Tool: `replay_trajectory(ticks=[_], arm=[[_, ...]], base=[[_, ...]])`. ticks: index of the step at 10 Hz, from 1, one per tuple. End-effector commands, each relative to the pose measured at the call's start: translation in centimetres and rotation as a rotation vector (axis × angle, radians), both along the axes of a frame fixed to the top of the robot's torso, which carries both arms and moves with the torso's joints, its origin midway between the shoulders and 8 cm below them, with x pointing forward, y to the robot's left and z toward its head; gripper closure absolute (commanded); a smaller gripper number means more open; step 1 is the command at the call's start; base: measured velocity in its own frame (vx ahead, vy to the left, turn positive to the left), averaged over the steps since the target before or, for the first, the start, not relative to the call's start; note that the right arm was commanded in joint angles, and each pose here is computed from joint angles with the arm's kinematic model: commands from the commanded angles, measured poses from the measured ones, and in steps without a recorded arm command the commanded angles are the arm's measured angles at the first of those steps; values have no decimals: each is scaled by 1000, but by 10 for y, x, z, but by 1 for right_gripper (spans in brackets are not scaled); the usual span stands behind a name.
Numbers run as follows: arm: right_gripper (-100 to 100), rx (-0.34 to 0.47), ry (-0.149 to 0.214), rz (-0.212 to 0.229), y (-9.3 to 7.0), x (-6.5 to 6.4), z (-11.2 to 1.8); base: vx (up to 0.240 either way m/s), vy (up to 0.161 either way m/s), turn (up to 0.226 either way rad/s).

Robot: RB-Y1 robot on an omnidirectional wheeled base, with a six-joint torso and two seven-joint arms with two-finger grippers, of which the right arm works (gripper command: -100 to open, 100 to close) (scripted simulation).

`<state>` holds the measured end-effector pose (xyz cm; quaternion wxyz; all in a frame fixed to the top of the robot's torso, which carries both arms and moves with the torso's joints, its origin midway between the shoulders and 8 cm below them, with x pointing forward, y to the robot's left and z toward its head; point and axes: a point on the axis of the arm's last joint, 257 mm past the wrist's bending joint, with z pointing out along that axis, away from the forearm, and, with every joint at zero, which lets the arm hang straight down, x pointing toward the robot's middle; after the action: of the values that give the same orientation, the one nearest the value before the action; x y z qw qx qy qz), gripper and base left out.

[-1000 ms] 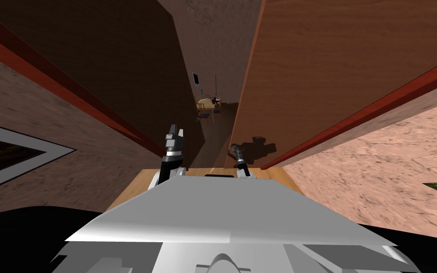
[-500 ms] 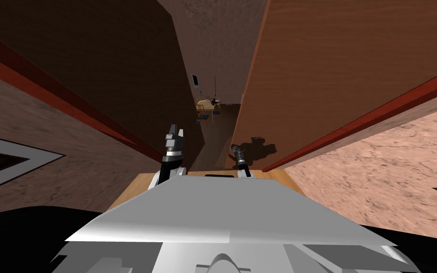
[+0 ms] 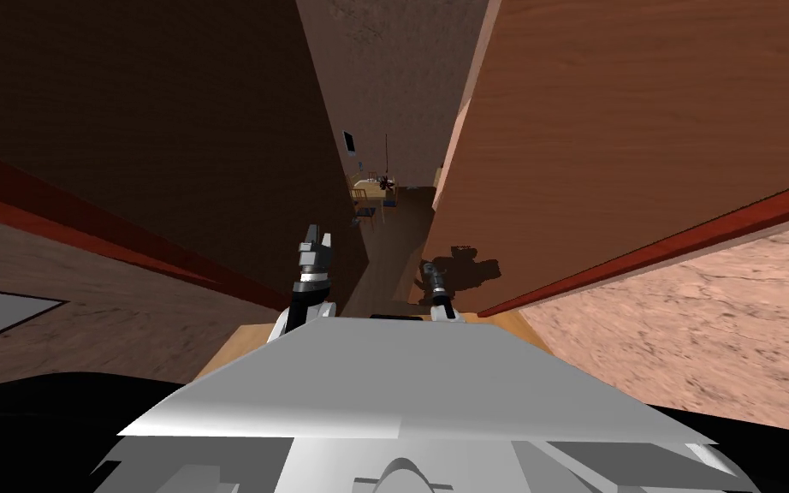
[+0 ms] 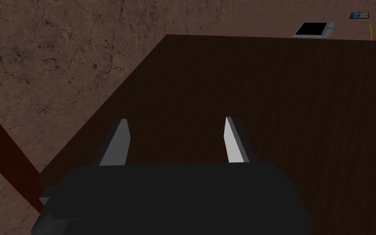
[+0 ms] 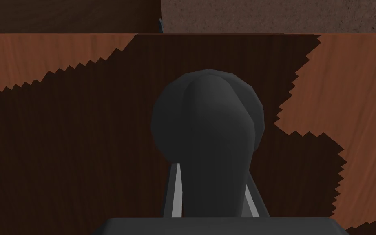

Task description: Push the door open

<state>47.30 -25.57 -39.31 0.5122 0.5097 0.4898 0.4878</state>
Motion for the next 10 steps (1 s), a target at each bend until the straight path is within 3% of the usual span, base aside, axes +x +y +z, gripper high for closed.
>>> replay_trajectory(ticks=[1, 5, 7, 10], arm=[[100, -9, -9, -39, -21, 2, 4], [100, -9, -7, -106, -49, 0, 4], [100, -8, -7, -114, -53, -1, 3], [100, -6, -5, -163, -72, -3, 3]], base=[[189, 82, -71], [204, 83, -70], [105, 41, -22], [154, 73, -80]])
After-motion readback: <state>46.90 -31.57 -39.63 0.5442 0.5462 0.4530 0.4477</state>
